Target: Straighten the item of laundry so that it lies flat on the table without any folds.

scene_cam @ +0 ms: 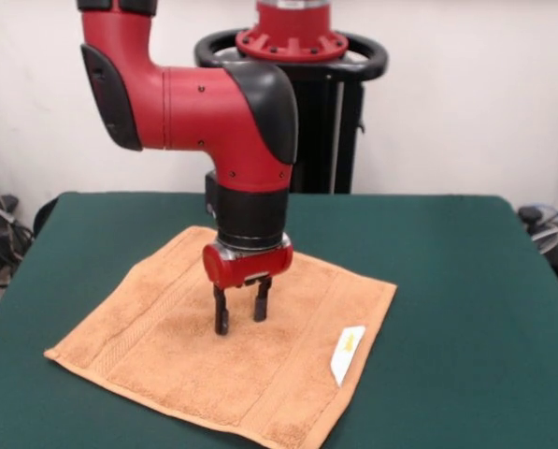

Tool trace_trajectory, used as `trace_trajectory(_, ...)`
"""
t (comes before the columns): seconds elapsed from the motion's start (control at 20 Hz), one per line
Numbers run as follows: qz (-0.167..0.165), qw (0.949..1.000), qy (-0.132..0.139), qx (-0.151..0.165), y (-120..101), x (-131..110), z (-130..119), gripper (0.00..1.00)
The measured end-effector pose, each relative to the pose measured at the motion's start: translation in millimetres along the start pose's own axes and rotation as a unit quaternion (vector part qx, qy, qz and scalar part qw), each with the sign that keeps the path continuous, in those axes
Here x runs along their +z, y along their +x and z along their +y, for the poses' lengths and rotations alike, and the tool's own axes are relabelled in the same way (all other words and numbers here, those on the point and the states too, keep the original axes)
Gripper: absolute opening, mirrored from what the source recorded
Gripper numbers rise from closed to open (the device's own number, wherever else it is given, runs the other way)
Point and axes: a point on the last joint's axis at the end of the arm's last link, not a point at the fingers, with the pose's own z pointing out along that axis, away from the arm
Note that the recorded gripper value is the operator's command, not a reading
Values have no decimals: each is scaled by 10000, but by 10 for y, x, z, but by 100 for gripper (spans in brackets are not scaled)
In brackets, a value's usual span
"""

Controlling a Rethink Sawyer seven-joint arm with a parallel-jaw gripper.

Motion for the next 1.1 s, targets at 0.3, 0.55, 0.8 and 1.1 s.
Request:
trace_trajectory(0.3, 66, 9997, 65, 210, -15, -2, 21, 100)
trace_trajectory(0.55, 55, 9987, 98, 490, -8, 1, 37, 100)
trace_trajectory(0.8, -69, 9962, 62, 869, 48, 6, 27, 100)
trace_trajectory(1.1, -310, 9906, -4, 1333, 130, 16, 18, 100)
